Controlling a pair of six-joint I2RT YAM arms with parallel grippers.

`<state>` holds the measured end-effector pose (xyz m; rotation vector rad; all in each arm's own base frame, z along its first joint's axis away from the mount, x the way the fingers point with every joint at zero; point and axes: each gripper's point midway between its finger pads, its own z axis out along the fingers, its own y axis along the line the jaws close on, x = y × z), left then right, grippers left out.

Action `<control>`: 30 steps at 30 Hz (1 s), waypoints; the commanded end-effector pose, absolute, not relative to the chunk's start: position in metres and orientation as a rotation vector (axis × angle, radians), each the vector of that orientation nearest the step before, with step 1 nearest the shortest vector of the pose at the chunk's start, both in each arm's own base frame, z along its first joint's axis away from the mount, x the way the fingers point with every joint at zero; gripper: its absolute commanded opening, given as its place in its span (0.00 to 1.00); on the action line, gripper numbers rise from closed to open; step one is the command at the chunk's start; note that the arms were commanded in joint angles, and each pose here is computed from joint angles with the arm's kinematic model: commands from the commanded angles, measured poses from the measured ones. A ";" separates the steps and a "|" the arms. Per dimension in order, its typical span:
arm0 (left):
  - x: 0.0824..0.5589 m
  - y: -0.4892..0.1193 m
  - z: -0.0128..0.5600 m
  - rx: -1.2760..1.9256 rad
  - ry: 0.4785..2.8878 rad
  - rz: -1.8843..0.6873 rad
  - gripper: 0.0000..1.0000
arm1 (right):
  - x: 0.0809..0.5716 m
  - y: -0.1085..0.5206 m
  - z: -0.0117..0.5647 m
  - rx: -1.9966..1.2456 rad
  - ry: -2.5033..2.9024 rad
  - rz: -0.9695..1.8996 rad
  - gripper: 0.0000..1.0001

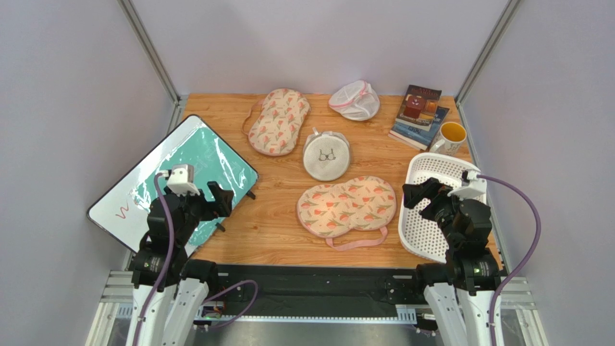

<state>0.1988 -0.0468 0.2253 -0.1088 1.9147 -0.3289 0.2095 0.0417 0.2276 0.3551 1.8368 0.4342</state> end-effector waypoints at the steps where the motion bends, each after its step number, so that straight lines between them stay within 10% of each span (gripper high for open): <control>1: 0.197 -0.040 0.240 -0.131 1.879 -0.297 1.00 | 0.210 0.046 0.235 0.321 1.815 0.454 0.96; 14: 0.212 -0.060 0.209 -0.082 2.064 -0.338 0.93 | 0.212 0.058 0.230 0.258 1.847 0.509 0.95; 30: 0.213 -0.254 0.129 0.165 2.296 -0.784 0.95 | 0.214 0.066 0.225 0.223 1.867 0.543 0.94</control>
